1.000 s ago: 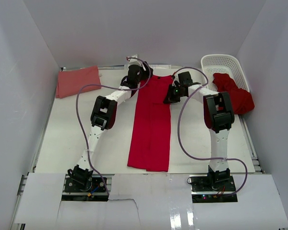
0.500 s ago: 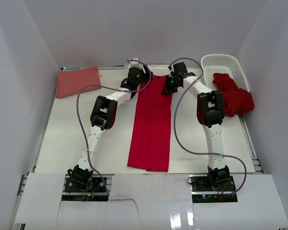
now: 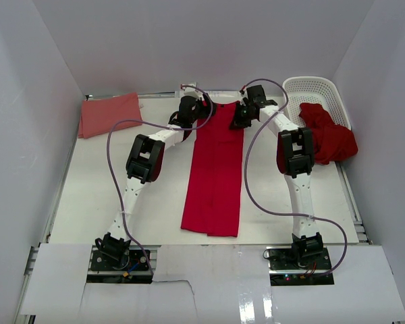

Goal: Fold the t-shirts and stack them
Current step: Rotate the tshirt 90 degrees

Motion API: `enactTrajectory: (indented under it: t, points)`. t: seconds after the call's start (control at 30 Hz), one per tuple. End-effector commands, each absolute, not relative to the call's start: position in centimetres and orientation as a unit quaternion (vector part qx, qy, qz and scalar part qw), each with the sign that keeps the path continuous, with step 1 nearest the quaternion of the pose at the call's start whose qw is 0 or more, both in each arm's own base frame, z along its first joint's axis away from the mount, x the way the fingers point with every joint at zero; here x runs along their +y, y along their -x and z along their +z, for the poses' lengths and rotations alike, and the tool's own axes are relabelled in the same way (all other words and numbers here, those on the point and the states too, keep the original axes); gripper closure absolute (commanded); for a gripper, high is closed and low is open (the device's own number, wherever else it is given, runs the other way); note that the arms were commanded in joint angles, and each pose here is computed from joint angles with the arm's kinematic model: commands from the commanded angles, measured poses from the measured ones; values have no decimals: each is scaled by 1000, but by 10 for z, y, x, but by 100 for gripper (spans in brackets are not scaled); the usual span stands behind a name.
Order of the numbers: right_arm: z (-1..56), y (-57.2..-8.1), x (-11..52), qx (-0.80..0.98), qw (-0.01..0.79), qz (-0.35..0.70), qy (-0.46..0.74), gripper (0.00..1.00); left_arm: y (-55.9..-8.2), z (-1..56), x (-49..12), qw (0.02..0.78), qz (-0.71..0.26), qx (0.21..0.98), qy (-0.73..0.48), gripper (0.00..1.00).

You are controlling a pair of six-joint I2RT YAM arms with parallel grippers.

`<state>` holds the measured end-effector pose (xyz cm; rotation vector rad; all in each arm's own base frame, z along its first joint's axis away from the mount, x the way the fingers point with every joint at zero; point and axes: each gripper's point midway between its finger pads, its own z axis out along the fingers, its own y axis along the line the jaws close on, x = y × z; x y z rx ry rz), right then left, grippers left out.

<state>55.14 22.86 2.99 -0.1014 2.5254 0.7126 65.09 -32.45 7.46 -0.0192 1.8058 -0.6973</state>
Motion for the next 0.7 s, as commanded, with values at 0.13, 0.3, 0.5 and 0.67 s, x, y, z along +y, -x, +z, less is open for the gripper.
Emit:
enactTrajectory:
  t: [0.13, 0.3, 0.5, 0.67]
  points:
    - [10, -577, 202, 936, 263, 236, 5, 92, -660, 126, -321, 612, -293, 735, -5, 19]
    - [7, -588, 198, 927, 267, 262, -3, 92, -673, 103, -317, 621, -266, 738, 1, 19]
    - [33, -602, 199, 909, 303, 288, 7, 91, -676, 145, -314, 640, -277, 717, 16, 19]
    - [101, -614, 205, 878, 356, 319, 22, 87, -660, 234, -298, 682, -263, 682, 13, 18]
